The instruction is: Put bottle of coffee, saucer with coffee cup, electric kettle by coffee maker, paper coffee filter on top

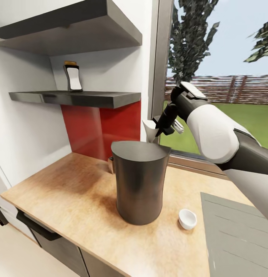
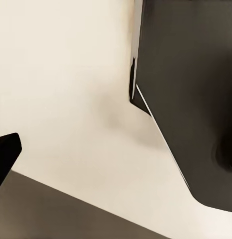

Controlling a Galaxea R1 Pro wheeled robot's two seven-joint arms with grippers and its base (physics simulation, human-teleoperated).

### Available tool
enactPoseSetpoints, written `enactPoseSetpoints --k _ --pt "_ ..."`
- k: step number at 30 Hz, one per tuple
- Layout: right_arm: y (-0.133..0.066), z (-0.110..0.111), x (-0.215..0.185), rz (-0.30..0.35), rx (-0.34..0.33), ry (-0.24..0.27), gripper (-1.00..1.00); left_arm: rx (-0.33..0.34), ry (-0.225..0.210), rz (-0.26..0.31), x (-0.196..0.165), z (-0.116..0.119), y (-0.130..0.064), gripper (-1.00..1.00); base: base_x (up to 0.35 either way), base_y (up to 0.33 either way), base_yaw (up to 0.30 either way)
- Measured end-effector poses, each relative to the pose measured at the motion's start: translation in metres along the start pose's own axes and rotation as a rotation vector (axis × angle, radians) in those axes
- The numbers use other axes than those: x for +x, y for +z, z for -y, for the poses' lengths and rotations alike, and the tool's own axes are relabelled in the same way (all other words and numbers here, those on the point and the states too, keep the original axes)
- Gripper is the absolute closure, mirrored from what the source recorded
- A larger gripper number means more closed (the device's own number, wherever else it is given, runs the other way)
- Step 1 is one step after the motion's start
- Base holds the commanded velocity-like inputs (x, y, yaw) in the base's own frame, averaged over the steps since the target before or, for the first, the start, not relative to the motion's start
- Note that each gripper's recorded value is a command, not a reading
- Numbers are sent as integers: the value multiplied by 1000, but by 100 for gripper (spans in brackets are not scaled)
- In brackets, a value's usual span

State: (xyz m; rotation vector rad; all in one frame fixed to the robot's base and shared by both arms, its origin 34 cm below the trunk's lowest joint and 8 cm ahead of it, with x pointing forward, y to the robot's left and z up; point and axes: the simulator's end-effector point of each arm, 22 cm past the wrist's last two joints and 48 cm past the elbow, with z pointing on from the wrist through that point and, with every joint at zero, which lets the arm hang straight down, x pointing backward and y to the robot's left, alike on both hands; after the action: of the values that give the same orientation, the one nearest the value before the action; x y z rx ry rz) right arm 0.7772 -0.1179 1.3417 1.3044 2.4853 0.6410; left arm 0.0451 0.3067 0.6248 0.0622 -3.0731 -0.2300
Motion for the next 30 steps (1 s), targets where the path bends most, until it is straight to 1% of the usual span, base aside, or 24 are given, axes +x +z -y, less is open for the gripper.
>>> enactPoseSetpoints --k 5,30 --pt "1 0 0 -3 0 1 100 0 0 1 0 0 0 -100 54 0 0" --pt "3 2 1 -10 5 4 100 0 -2 2 -1 1 0 -100 -2 0 0"
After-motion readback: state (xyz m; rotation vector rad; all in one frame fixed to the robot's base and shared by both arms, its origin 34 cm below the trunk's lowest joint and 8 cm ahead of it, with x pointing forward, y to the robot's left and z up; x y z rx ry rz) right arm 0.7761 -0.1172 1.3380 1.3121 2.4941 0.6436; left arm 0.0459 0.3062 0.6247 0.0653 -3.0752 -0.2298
